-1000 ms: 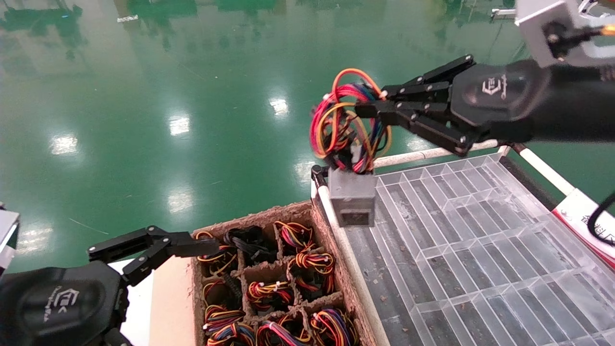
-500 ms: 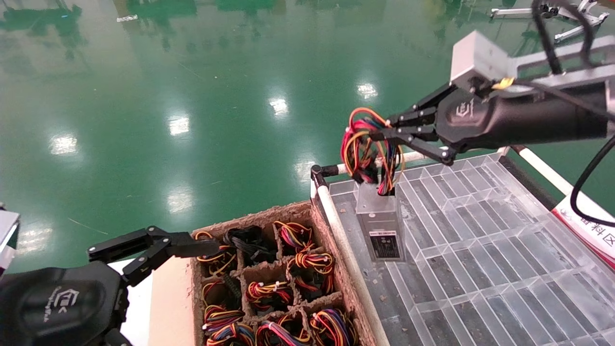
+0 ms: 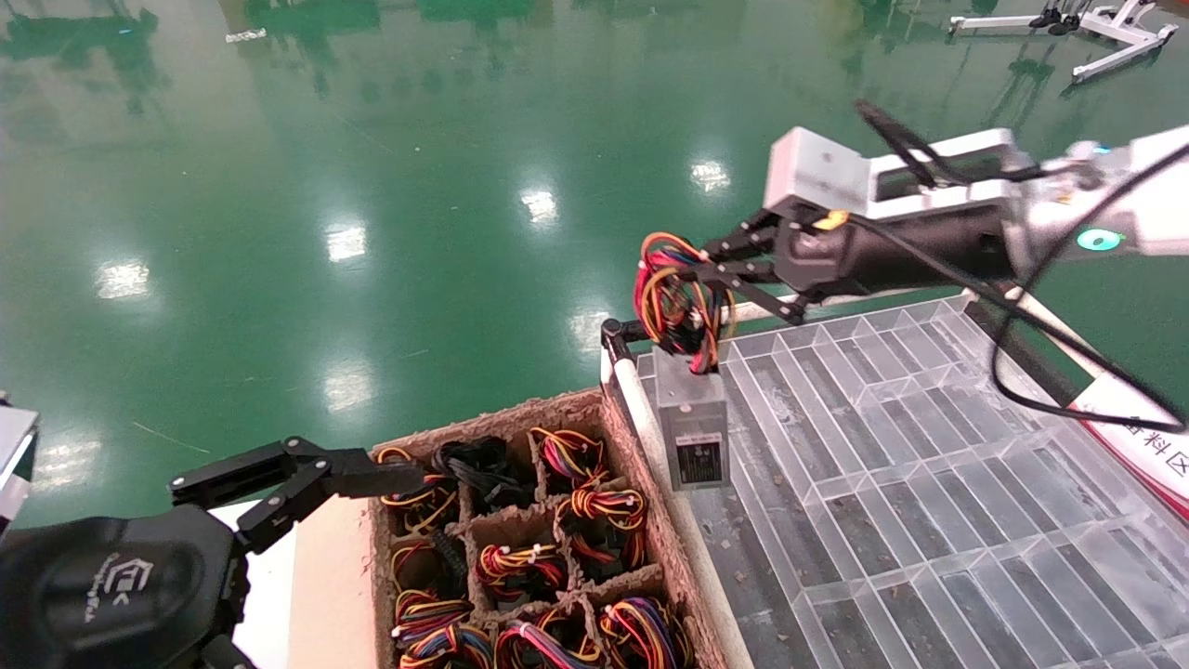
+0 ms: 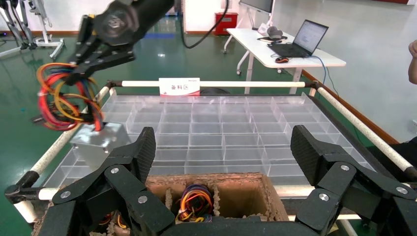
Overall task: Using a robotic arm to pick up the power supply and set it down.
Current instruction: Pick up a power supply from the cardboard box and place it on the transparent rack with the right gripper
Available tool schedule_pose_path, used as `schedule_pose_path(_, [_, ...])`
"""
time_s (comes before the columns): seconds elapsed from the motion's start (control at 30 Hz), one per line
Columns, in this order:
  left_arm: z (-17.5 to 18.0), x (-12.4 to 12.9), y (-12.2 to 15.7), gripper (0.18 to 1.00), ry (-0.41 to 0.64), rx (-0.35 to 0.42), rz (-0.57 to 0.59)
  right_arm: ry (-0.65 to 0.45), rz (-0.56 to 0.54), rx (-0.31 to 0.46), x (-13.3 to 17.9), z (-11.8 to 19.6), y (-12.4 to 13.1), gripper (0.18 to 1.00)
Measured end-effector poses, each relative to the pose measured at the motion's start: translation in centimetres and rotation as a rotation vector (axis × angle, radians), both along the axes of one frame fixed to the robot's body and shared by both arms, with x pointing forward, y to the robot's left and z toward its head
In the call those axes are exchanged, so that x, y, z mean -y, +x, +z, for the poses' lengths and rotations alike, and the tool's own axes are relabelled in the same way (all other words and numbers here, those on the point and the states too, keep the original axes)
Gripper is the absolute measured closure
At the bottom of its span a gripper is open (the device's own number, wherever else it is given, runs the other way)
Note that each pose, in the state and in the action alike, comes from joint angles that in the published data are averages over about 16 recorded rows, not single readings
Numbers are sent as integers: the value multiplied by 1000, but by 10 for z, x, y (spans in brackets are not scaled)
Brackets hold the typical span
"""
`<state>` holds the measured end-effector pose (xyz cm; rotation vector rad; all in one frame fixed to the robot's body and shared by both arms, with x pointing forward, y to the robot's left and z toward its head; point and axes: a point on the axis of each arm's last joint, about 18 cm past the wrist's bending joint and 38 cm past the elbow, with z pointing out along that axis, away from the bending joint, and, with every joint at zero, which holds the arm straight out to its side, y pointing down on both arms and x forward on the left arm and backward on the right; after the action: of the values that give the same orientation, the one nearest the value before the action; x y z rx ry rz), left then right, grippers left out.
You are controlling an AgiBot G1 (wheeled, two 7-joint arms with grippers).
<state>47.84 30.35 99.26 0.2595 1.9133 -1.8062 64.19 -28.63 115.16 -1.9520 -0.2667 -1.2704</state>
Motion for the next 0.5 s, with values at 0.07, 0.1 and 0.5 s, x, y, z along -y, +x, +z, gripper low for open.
schedule_pose_path(0.07, [0,0,0,184,0,0,0,-7,-12,18,-5,0,7,977])
schedule_pose_path(0.1, [0,0,0,184,0,0,0,-10,-18,27,-7,0,11,977])
schedule_pose_path(0.5, [0,0,0,184,0,0,0,-25,-96,97,-17,-6,44,977])
